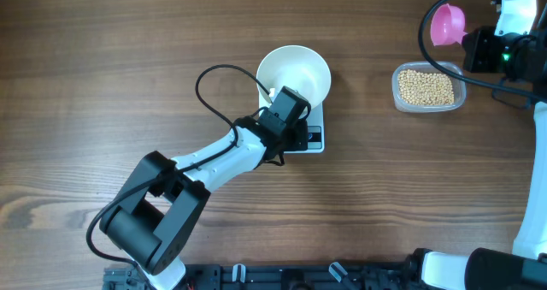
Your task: Scoop item into bowl and weigh 150g on scale
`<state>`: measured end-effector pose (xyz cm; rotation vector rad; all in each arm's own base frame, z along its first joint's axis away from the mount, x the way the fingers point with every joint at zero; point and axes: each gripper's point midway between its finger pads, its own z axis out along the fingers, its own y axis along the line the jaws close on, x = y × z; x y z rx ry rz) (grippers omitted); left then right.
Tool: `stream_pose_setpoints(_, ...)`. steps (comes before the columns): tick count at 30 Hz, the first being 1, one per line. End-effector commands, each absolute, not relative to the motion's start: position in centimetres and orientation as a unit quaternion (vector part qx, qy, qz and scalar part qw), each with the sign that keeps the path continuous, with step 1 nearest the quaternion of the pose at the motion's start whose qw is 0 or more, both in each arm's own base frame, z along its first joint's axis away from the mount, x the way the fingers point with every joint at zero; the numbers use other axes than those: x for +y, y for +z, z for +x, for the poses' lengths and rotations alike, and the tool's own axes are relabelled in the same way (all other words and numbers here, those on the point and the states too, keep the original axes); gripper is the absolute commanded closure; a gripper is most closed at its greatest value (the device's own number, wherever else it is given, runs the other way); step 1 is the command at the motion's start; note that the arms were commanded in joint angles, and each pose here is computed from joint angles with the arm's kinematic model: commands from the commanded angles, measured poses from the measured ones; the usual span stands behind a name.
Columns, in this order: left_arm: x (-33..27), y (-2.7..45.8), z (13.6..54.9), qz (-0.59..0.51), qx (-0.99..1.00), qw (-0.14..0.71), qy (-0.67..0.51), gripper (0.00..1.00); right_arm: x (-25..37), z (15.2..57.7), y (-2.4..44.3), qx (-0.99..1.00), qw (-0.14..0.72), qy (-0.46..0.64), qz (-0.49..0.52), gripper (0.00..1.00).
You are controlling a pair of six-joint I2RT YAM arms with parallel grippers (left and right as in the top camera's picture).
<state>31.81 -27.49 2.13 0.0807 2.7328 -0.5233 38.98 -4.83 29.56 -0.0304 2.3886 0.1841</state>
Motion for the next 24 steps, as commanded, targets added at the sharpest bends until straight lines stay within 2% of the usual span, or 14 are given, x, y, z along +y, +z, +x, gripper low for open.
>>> stream_pose_setpoints(1,-27.30,1.65,31.87,0.025,0.967,0.179,-0.177,0.96,-4.64,39.15,29.35,0.928,0.362,0.084,-0.008,0.96)
stream_pose_setpoints(24,-27.33,1.69,31.86,0.025,0.967,0.180,-0.177,0.96,-4.75,39.11,29.29,0.929,0.361,0.081,-0.008,0.96)
